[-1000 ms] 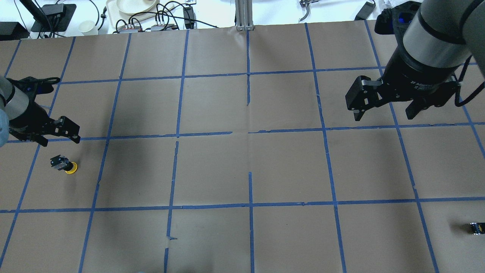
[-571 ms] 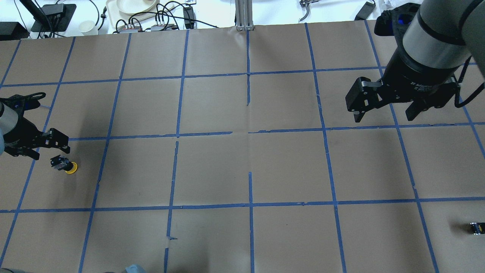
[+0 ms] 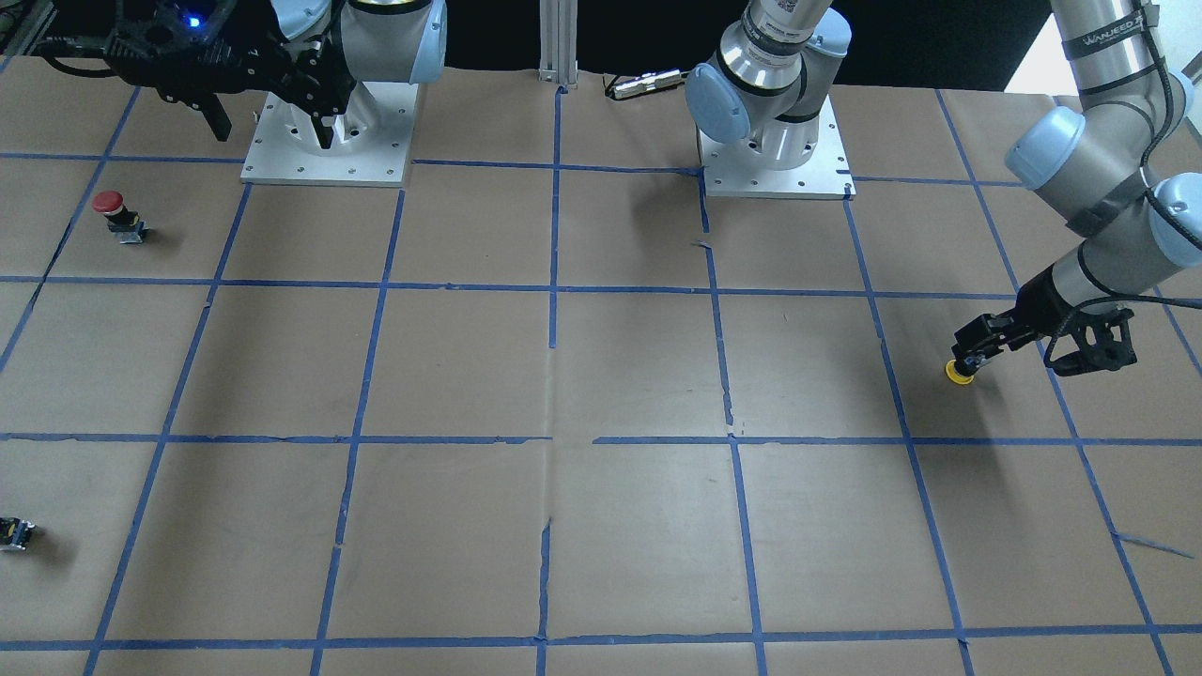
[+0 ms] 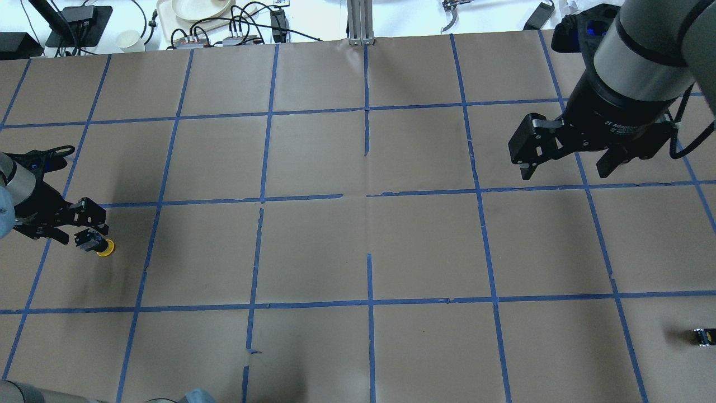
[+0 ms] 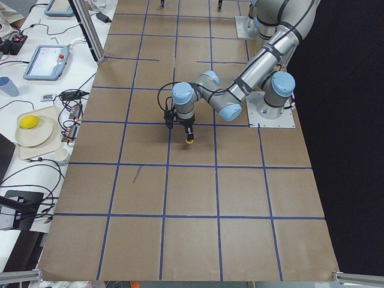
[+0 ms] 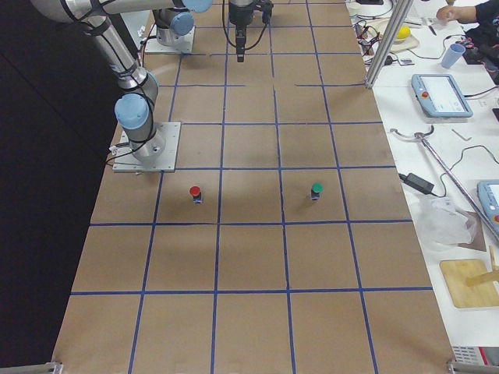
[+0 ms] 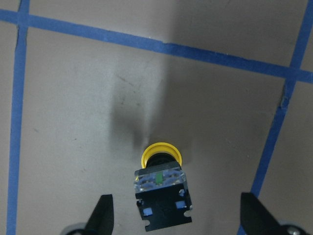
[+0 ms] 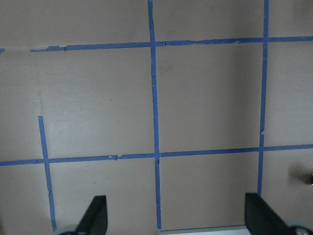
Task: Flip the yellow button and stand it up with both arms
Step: 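Grasp the yellow button's black base with the left gripper, then lift the button and carry it toward the right gripper while the right arm approaches, then close the right gripper on the yellow cap held out by the left gripper, then open the left gripper and pull it back while the right gripper holds the button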
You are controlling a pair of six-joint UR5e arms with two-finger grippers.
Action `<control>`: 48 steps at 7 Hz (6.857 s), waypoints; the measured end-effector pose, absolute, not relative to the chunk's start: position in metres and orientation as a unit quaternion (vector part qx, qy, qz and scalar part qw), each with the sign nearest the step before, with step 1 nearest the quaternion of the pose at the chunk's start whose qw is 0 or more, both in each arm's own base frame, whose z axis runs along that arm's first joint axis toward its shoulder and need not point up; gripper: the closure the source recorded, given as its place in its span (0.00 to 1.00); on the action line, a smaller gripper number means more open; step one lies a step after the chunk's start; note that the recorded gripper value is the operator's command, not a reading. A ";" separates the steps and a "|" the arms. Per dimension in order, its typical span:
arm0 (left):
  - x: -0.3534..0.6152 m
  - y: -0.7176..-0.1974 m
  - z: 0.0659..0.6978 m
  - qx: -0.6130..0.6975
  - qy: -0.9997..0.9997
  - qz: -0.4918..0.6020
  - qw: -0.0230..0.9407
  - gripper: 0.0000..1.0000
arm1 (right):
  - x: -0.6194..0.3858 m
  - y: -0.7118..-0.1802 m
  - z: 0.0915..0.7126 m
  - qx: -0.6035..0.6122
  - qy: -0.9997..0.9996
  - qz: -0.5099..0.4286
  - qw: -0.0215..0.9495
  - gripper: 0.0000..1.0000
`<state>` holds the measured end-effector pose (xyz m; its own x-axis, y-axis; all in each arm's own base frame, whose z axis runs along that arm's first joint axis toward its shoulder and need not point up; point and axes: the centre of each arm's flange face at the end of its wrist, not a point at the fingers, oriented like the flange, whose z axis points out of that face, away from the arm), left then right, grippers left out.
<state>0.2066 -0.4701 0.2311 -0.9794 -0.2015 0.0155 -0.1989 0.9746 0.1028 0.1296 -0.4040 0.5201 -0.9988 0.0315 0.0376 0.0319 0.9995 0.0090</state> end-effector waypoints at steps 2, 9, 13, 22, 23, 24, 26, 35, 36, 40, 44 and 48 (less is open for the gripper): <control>0.207 -0.470 0.227 0.100 -0.993 -0.055 0.013 0.33 | 0.130 -0.404 0.521 -0.016 -1.000 -0.003 0.018 0.00; 0.195 -0.474 0.244 0.074 -0.996 -0.052 0.017 0.96 | 0.131 -0.404 0.518 -0.025 -1.000 -0.006 0.016 0.00; 0.062 -0.489 0.258 0.037 -0.967 -0.069 0.242 0.96 | 0.133 -0.406 0.521 -0.048 -0.999 -0.003 0.007 0.00; -0.241 -0.500 0.317 0.086 -0.667 -0.070 0.737 0.99 | 0.121 -0.456 0.523 -0.417 -0.855 -0.112 -0.288 0.00; -0.259 -0.494 0.325 0.072 -0.651 -0.071 0.753 0.99 | 0.109 -0.461 0.524 -0.435 -0.840 -0.115 -0.304 0.00; -0.271 -0.489 0.328 0.072 -0.632 -0.077 0.768 0.99 | 0.100 -0.464 0.526 -0.447 -0.828 -0.117 -0.319 0.00; -0.283 -0.487 0.329 0.105 -0.588 -0.098 0.796 0.99 | 0.093 -0.467 0.527 -0.465 -0.809 -0.126 -0.337 0.00; -0.287 -0.487 0.334 0.130 -0.565 -0.125 0.805 0.98 | 0.099 -0.503 0.504 -0.500 -0.750 -0.182 -0.393 0.11; -0.287 -0.487 0.334 0.129 -0.565 -0.125 0.805 0.98 | 0.100 -0.504 0.504 -0.503 -0.747 -0.185 -0.393 0.11; -0.287 -0.486 0.332 0.130 -0.568 -0.127 0.803 0.98 | 0.103 -0.502 0.505 -0.513 -0.738 -0.195 -0.392 0.53; -0.287 -0.485 0.334 0.131 -0.569 -0.128 0.802 0.59 | 0.104 -0.504 0.505 -0.512 -0.728 -0.204 -0.408 0.61; -0.285 -0.488 0.338 0.144 -0.564 -0.148 0.799 0.00 | 0.101 -0.506 0.505 -0.513 -0.729 -0.201 -0.407 0.62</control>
<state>-0.2854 -0.4876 0.3380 0.3191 -0.4000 0.8592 0.0747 0.9144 0.3980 0.1011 -0.5056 0.5054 -0.1426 0.9116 -0.3856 0.5839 0.3921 0.7109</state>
